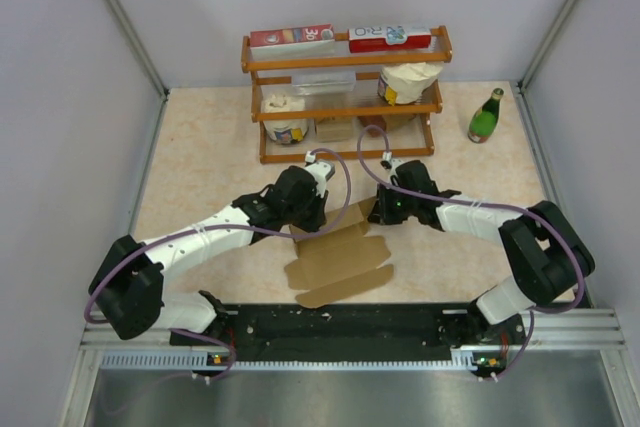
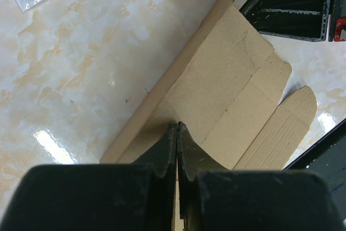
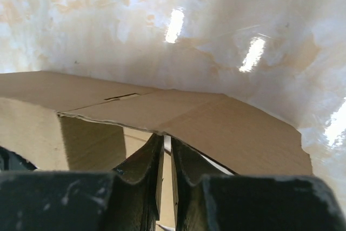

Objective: Fold the paper box

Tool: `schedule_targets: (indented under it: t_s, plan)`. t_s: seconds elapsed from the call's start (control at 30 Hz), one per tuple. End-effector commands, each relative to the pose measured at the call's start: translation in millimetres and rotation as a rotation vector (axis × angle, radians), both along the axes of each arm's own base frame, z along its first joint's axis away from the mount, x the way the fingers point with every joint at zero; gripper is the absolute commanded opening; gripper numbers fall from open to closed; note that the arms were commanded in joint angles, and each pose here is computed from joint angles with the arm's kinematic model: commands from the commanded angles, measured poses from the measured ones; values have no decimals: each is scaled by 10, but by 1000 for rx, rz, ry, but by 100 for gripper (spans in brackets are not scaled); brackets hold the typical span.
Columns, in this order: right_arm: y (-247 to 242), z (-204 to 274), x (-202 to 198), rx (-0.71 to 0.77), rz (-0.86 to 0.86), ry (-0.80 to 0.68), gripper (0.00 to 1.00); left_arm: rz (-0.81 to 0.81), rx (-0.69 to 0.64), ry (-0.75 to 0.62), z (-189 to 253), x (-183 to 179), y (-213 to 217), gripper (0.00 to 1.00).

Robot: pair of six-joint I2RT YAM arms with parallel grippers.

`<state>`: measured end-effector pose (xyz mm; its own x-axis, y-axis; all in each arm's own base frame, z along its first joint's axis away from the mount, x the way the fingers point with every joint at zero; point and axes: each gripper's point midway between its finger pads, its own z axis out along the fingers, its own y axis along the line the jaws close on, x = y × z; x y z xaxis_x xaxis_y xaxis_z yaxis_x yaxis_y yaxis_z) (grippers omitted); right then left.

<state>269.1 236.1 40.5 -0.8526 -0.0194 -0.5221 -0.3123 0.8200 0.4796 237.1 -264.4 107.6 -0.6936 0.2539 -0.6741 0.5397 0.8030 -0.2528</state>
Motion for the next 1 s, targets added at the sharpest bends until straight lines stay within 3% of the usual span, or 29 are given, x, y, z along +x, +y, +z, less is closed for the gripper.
schedule_targets:
  t_s: [0.0,0.97]
  plan:
    - [147,218,52,107,31,-44,10,2,27,21,-143,-44,31,0]
    - [361,47,-87,216,109,56,9,9,27,22,-145,-77,55,0]
